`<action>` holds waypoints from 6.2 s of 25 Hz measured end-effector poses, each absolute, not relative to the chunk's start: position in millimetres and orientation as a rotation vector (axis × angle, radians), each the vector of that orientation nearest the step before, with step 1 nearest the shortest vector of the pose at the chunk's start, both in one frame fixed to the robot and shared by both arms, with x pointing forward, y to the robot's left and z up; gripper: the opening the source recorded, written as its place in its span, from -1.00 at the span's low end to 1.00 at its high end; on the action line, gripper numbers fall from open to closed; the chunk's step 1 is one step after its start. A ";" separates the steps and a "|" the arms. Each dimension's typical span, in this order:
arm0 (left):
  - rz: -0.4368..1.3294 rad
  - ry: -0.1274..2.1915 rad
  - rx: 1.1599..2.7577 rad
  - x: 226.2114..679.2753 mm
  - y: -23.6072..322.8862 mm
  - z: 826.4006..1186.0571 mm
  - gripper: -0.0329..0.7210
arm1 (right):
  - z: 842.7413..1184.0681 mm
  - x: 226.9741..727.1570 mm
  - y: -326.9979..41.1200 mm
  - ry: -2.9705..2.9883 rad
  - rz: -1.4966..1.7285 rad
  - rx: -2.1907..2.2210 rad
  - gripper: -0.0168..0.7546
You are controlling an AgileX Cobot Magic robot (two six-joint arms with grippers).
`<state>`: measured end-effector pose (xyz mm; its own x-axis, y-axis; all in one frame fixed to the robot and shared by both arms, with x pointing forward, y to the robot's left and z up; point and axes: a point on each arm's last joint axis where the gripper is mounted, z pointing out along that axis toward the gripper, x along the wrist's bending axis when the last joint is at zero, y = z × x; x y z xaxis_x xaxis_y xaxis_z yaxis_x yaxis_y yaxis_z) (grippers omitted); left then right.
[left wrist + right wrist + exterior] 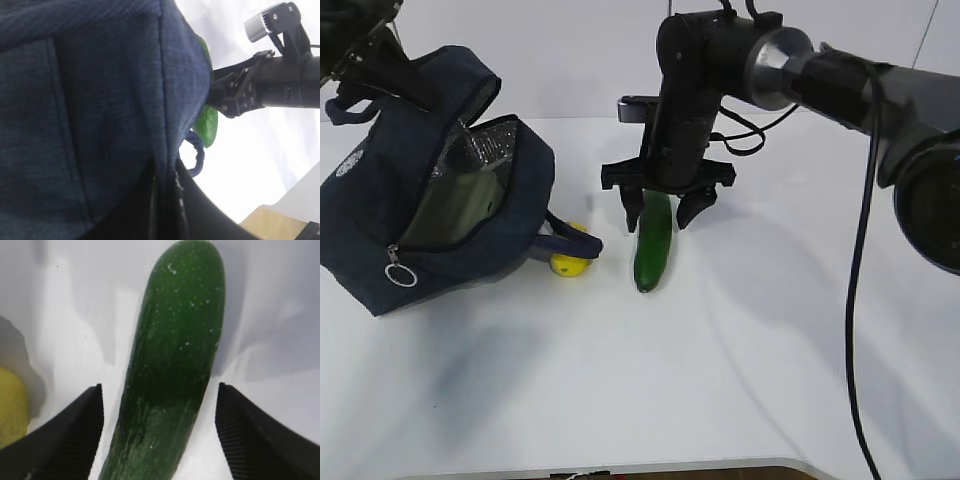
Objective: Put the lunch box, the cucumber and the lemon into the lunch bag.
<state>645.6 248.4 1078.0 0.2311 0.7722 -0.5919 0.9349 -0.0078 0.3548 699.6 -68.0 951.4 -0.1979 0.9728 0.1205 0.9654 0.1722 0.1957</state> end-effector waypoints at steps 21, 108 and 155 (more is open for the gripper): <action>-0.288 1.581 1.827 645.4 249.4 1077.0 -0.96 | 950.1 700.7 -69.9 2.370 0.335 1.951 0.48; -0.278 1.588 1.839 645.3 250.5 1076.1 -0.96 | 1021.2 686.8 -12.5 2.667 1.294 2.134 -0.09; -0.313 1.582 1.794 645.6 247.5 1078.7 -0.96 | 1017.8 694.5 13.3 2.510 1.564 1.962 0.45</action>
<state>645.6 247.5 1078.7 0.2200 0.7648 -0.6056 0.9377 0.0054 0.3475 694.5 13.3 1017.8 -0.3322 0.5752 0.7475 0.9245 0.0416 0.3788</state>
